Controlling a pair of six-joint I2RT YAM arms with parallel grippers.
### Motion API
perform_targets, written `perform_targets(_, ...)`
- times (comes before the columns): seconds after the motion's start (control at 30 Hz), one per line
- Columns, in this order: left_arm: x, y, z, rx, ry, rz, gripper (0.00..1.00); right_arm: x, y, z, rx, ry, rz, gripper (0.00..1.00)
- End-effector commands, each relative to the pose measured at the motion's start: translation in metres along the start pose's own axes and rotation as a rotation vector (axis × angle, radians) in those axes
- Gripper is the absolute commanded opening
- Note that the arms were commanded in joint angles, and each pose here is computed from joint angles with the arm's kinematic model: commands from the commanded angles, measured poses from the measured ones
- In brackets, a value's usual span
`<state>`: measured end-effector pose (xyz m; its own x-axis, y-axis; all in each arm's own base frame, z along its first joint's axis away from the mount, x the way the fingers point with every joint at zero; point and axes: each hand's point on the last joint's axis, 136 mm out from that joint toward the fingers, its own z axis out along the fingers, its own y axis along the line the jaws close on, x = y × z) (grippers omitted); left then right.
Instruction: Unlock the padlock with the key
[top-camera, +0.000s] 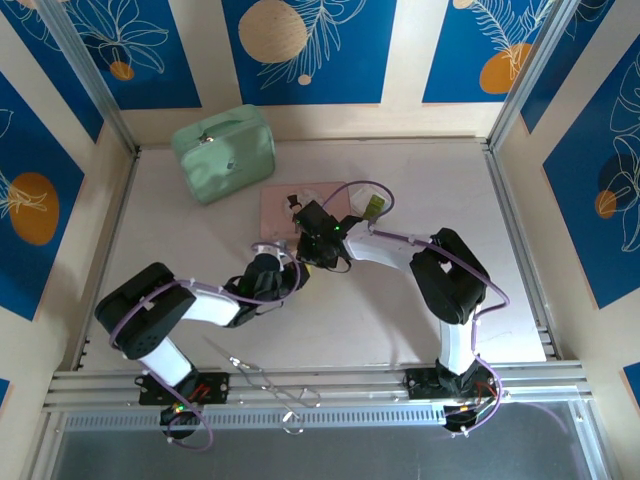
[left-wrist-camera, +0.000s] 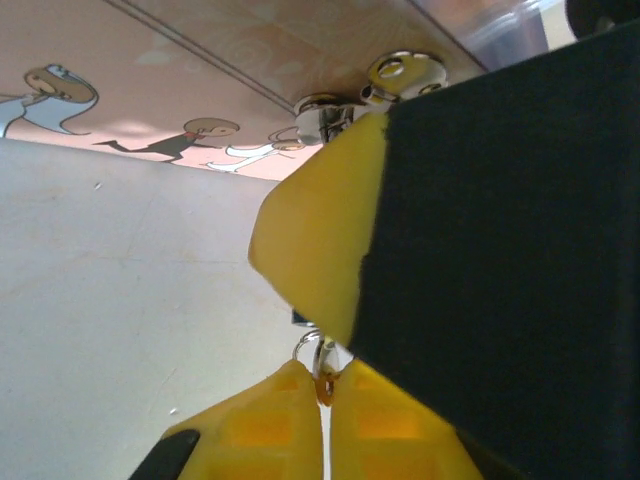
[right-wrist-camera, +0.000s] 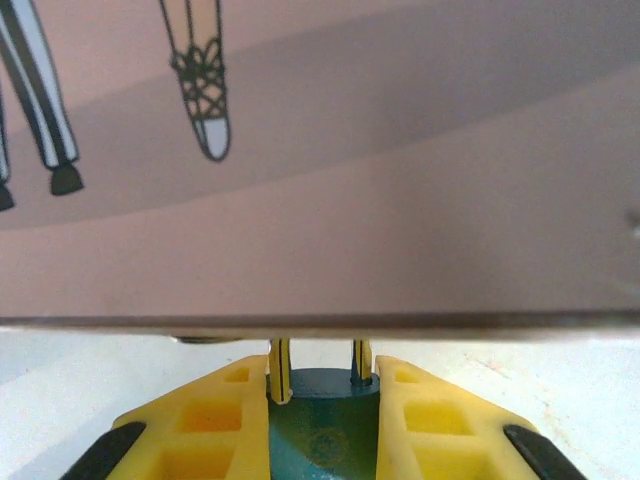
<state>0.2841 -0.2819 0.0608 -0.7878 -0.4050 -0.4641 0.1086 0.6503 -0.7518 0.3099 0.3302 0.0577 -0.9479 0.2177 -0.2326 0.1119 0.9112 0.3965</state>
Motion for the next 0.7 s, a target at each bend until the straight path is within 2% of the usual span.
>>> perform_targets(0.0,-0.019,-0.012,0.008,0.014,-0.061,0.009,0.00,0.036,0.004,0.002,0.011,0.133,-0.007,0.00)
perform_targets(0.13,-0.017,-0.010,0.005,0.024,-0.067,-0.021,0.00,0.032,0.004,0.000,0.007,0.127,-0.005,0.00)
perform_targets(0.17,-0.017,-0.008,0.004,0.026,-0.071,-0.029,0.00,0.031,0.003,-0.001,0.008,0.123,-0.005,0.04)
perform_targets(0.27,-0.015,-0.007,0.000,0.049,-0.078,-0.046,0.00,0.024,0.005,-0.006,-0.005,0.100,-0.007,0.30)
perform_targets(0.33,-0.013,-0.007,-0.001,0.067,-0.082,-0.061,0.00,0.017,0.005,-0.009,-0.021,0.079,-0.010,0.39)
perform_targets(0.47,-0.010,-0.007,-0.001,0.090,-0.076,-0.081,0.00,0.007,0.008,-0.010,-0.072,0.055,-0.010,0.51)
perform_targets(0.67,-0.011,-0.008,-0.002,0.094,-0.080,-0.078,0.00,-0.003,0.011,-0.009,-0.118,0.027,-0.031,0.49)
